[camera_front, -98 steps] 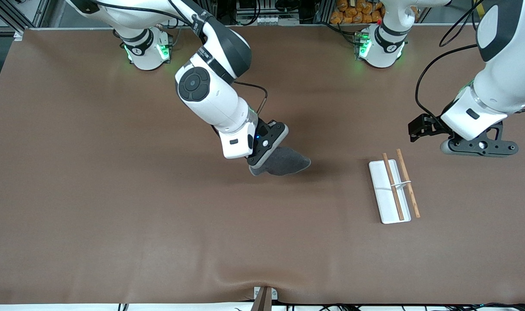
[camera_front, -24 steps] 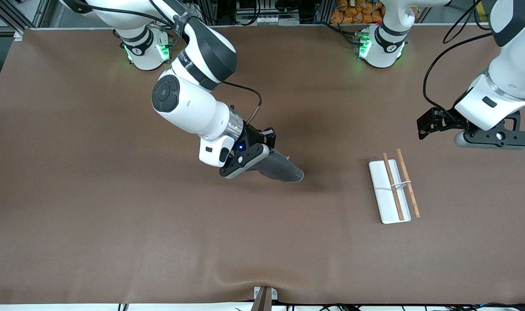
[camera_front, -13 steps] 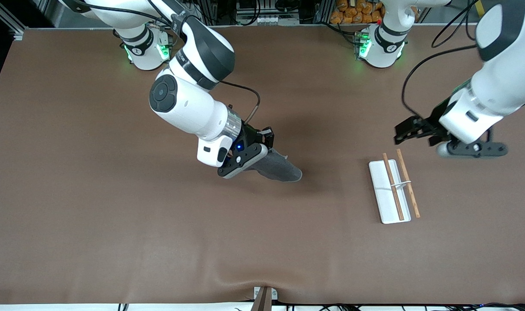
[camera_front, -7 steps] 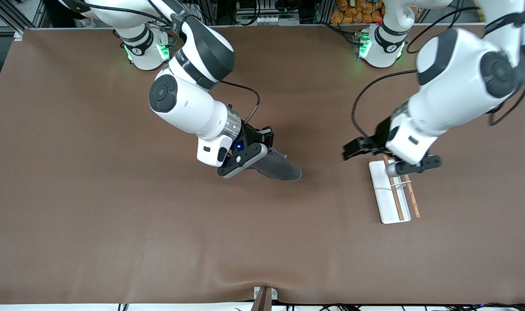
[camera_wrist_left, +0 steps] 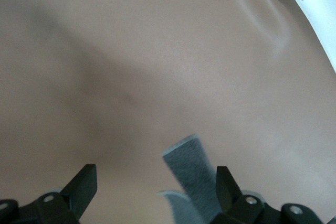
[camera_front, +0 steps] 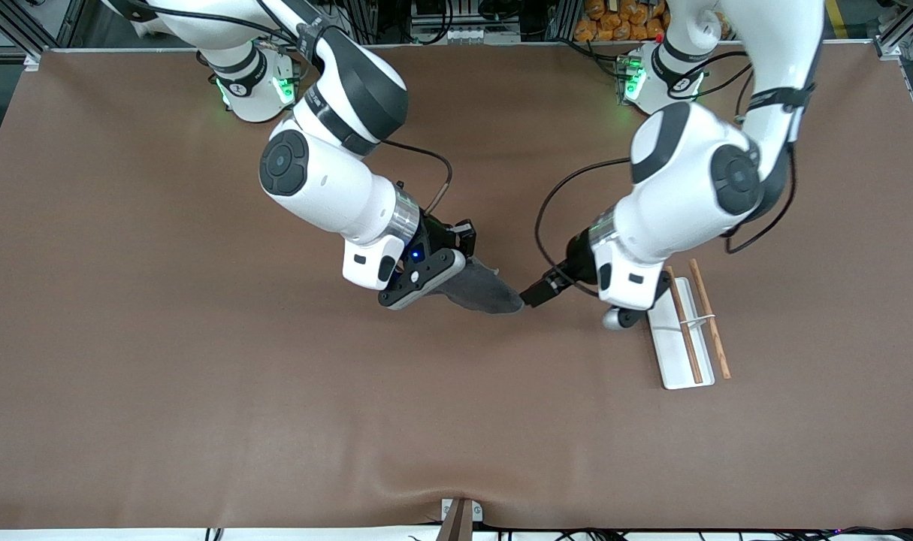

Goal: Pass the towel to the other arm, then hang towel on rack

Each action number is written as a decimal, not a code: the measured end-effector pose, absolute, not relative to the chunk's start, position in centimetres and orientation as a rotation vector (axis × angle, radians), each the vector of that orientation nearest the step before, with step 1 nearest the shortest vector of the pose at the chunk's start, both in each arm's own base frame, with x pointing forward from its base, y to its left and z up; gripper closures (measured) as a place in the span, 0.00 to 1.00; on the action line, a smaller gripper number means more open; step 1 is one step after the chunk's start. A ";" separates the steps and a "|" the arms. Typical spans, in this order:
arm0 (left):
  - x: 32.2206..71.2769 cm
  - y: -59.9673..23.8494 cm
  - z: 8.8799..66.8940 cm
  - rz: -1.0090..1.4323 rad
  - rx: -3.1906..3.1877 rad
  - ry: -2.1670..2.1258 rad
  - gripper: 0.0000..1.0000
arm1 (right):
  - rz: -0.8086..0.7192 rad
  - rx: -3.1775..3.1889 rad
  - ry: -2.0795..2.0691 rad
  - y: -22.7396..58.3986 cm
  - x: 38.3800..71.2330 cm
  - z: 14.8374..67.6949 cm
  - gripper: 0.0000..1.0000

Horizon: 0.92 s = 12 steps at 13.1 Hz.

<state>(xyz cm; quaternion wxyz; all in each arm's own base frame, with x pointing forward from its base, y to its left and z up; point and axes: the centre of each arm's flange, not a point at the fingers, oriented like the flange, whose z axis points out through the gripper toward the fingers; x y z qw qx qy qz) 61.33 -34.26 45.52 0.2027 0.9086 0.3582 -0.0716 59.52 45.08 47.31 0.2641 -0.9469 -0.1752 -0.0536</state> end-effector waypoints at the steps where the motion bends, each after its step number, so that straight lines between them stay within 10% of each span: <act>1: 61.3 -35.1 44.8 -0.215 2.514 1.057 0.00 | -0.145 -2.560 -0.473 45.1 59.5 47.3 0.96; 5: 61.6 -36.8 43.1 -0.226 2.472 1.142 0.11 | -0.145 -2.560 -0.474 45.1 59.5 47.3 0.96; 12: 61.7 -37.1 42.9 -0.228 2.461 1.165 0.89 | -0.144 -2.560 -0.474 45.1 59.5 47.3 0.96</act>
